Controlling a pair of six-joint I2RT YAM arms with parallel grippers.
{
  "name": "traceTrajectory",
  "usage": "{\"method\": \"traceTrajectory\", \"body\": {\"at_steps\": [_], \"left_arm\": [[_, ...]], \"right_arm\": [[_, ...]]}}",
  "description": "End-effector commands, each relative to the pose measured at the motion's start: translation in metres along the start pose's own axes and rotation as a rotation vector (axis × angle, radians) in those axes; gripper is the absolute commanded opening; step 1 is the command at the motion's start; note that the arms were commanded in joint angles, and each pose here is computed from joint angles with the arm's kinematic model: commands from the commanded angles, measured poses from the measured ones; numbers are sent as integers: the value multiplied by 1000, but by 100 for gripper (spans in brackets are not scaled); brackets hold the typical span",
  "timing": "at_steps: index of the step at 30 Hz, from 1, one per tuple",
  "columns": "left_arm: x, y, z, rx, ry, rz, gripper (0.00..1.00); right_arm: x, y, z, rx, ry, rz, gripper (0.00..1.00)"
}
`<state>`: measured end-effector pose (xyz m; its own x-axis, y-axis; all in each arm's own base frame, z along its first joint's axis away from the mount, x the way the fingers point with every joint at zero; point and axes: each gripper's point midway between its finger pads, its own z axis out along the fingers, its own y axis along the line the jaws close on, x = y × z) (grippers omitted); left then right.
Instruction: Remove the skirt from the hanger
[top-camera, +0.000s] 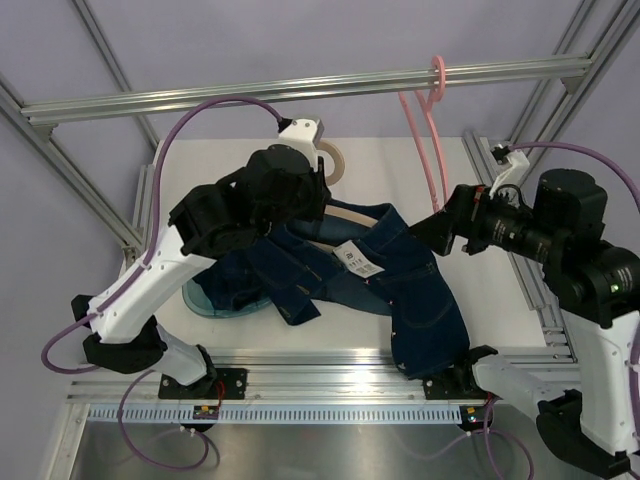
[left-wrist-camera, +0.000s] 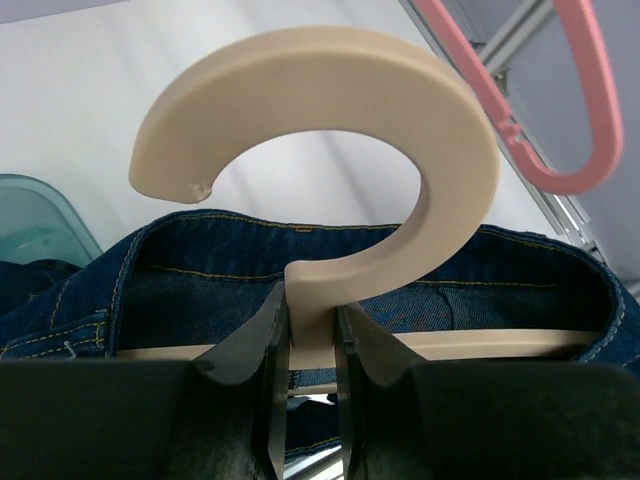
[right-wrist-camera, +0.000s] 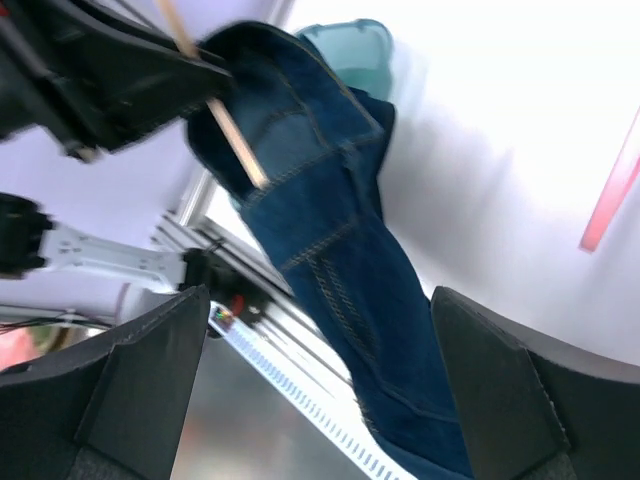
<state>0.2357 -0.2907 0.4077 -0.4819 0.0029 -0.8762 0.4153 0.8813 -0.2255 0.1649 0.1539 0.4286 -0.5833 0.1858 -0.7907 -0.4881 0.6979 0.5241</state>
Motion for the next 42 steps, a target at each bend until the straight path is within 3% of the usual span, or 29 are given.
{"method": "traceTrajectory", "body": {"at_steps": [1, 8, 12, 15, 17, 19, 20, 23, 24, 29, 32, 37, 39, 42], "left_arm": [[-28, 4, -12, 45, -74, -35, 0], [-5, 15, -6, 31, -32, -51, 0], [3, 28, -8, -6, -22, -46, 0], [5, 37, -13, -20, -20, -50, 0], [11, 41, -15, -21, -11, -48, 0], [21, 40, -13, -9, 15, -55, 0], [21, 37, -17, 21, 9, -70, 0], [27, 33, -19, 51, 20, -93, 0], [26, 34, -22, 52, 13, -101, 0], [13, 39, -36, 39, -18, -113, 0], [8, 38, -40, 50, -26, -118, 0], [-8, 33, -52, 68, -49, -125, 0], [-13, 33, -55, 74, -57, -126, 0], [-25, 31, -63, 80, -72, -124, 0]], "right_arm": [[-2, -16, 15, 72, 34, -100, 100], [-20, -6, 65, 137, 3, -238, 99], [-20, -9, 80, 273, -16, -318, 99], [-14, -9, 80, 272, -57, -231, 100], [-21, 7, 63, 168, -145, -182, 99], [5, 9, 63, 92, -111, -134, 99], [2, 23, 45, -6, -168, -148, 99], [29, 26, 35, -99, -122, -162, 96], [46, 35, 33, -171, -51, -178, 97], [98, 11, 32, -120, 170, -186, 100], [108, 12, 24, -157, 170, -182, 99], [120, 7, 16, -173, 167, -178, 90], [127, 3, 15, -173, 174, -174, 78], [131, 3, 10, -193, 162, -167, 71]]}}
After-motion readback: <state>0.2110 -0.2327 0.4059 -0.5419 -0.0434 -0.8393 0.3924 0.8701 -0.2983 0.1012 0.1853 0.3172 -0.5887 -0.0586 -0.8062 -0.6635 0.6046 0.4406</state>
